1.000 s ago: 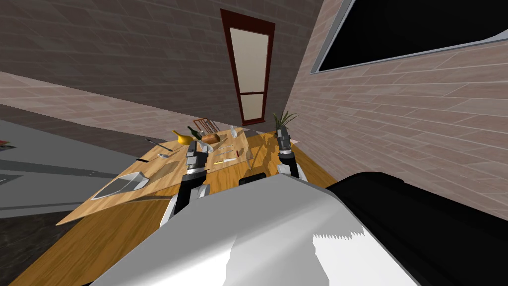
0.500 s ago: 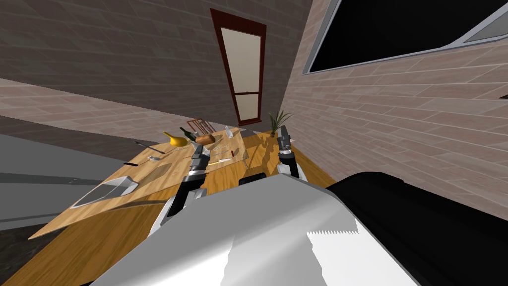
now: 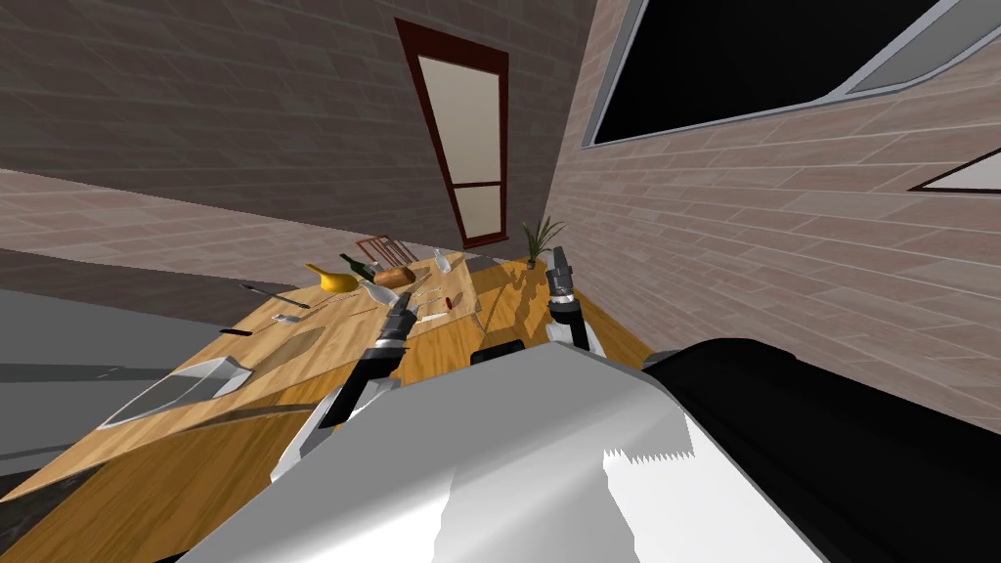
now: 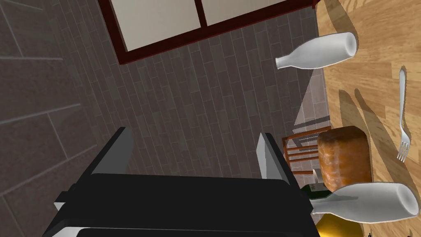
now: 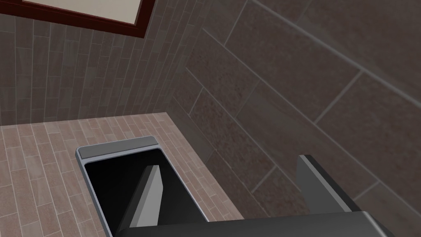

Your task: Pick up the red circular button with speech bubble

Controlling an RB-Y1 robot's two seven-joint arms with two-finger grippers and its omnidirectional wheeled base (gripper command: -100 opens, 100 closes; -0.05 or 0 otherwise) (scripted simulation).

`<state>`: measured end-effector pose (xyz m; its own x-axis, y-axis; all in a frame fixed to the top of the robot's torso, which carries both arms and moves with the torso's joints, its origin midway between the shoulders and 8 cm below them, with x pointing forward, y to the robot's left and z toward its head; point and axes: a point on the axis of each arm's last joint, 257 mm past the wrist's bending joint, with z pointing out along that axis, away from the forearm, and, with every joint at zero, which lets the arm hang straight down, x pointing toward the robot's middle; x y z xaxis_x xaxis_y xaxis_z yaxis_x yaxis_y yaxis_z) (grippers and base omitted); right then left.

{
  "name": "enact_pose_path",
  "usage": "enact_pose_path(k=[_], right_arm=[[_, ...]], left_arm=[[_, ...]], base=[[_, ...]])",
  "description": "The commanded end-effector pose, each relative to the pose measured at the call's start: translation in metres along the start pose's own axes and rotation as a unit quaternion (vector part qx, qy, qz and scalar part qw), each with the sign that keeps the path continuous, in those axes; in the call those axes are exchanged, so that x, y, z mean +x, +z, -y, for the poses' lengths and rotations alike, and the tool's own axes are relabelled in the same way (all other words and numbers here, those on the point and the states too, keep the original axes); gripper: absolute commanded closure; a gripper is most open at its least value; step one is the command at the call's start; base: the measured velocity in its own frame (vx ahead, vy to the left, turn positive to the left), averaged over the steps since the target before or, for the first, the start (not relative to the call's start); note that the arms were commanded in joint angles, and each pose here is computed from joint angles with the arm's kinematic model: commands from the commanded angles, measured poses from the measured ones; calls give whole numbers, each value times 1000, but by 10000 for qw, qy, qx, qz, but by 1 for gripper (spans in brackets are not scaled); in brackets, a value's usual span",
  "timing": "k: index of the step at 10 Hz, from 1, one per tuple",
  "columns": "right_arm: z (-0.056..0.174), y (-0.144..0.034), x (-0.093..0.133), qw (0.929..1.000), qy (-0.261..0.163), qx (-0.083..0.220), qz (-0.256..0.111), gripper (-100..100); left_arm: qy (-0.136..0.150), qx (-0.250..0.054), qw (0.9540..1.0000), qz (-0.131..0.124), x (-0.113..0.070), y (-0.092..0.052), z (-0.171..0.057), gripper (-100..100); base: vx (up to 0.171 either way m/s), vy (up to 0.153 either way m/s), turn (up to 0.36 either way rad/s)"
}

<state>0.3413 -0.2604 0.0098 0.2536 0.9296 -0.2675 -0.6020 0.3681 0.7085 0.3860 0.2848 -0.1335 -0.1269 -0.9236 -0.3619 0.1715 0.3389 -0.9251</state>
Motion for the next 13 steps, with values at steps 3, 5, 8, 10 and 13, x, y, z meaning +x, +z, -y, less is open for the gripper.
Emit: enact_pose_path(k=[3, 5, 8, 10, 13], right_arm=[[0, 0, 0, 10000, 0, 0, 0, 0], [0, 0, 0, 10000, 0, 0, 0, 0], [0, 0, 0, 10000, 0, 0, 0, 0], [0, 0, 0, 10000, 0, 0, 0, 0], [0, 0, 0, 10000, -1, 0, 0, 0]], left_arm=[[231, -571, 9974, -383, 8, -12, -36, -100], [333, -843, 9943, -561, 11, -19, -54, -100], [525, -1387, 9847, -914, 17, -35, -89, -100], [641, -1662, 9778, -1107, 19, -46, -107, -100], [833, -2202, 9610, -1452, 21, -68, -142, -100]], base=[[-25, -100, -89], [-9, -89, -63], [8, -72, -83], [18, -90, -87], [35, -60, -89]])
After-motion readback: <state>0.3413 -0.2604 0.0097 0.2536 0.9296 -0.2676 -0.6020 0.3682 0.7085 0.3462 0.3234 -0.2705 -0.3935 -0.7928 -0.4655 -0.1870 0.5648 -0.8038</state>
